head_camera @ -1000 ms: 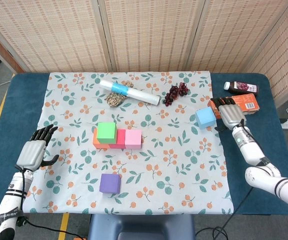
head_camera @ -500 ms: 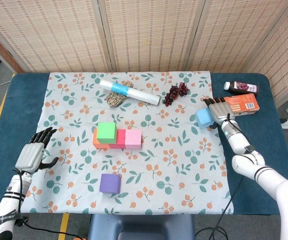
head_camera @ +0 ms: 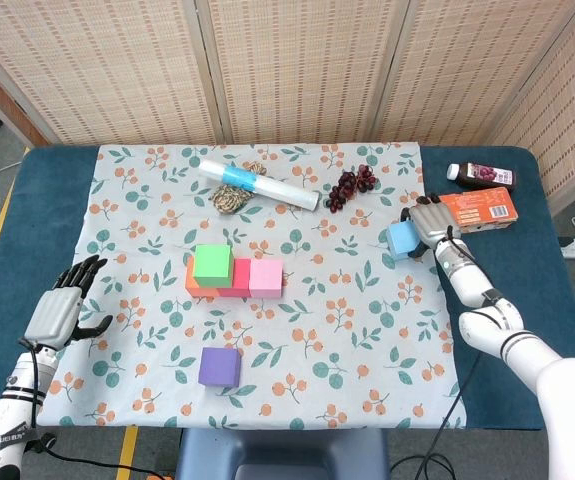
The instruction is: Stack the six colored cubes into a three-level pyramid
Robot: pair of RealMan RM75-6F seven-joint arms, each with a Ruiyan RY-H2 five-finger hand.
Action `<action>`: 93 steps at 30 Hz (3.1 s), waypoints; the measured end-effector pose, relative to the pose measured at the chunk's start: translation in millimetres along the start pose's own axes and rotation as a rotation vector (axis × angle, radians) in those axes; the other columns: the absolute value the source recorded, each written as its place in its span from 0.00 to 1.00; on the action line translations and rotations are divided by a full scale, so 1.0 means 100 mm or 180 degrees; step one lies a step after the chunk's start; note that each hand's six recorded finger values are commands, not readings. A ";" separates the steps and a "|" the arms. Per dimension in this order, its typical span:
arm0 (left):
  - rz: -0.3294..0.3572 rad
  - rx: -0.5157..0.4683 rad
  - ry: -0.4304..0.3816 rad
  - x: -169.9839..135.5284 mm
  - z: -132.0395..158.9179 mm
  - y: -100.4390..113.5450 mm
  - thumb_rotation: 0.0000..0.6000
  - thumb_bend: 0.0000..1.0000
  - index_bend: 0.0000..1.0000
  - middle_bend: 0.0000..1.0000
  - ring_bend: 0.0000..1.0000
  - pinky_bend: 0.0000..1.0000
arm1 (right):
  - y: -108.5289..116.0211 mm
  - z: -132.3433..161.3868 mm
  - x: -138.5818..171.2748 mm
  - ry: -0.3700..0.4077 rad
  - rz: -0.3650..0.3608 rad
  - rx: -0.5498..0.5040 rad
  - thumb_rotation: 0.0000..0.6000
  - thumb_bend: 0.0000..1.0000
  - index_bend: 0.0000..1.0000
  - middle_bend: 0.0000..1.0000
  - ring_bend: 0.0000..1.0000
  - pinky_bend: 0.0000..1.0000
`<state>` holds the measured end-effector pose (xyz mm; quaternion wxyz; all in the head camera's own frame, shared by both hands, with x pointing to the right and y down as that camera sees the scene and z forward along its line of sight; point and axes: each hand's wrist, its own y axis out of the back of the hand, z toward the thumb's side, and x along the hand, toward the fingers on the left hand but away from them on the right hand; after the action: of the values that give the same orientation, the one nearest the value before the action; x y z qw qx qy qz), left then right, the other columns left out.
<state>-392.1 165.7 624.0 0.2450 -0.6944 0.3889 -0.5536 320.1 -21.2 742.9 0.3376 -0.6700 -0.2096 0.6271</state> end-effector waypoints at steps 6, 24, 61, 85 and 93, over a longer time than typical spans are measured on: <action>0.0059 0.0018 -0.0012 -0.05 0.00 0.03 1.00 0.32 0.00 0.00 0.00 0.12 | 0.05 0.23 0.19 0.0340 -0.0102 -0.0383 1.00 0.07 0.41 0.41 0.13 0.00; 0.0012 -0.0025 -0.0074 -0.14 0.00 -0.05 1.00 0.32 0.00 0.00 0.00 0.12 | -0.35 0.90 0.49 0.0607 0.0060 -0.1077 1.00 0.07 0.19 0.37 0.07 0.00; 0.0016 -0.0158 0.0016 -0.20 -0.11 -0.05 1.00 0.32 0.00 0.00 0.00 0.11 | -0.22 1.22 0.44 0.1377 0.0283 0.0409 1.00 0.00 0.20 0.06 0.00 0.00; -0.0006 -0.0227 0.0022 -0.21 -0.14 -0.07 1.00 0.32 0.00 0.00 0.00 0.11 | -0.23 1.24 0.36 0.1557 0.0029 0.0451 1.00 0.00 0.52 0.28 0.02 0.00; 0.0001 -0.0118 0.0014 -0.23 -0.13 -0.08 1.00 0.32 0.00 0.00 0.00 0.11 | -0.03 1.31 0.43 0.1556 -0.0086 0.0269 1.00 0.00 0.51 0.36 0.08 0.00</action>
<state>-404.4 190.3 620.8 0.2314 -0.6976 0.3997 -0.5478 197.7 35.6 716.9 0.4143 -0.7842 -0.1042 0.4499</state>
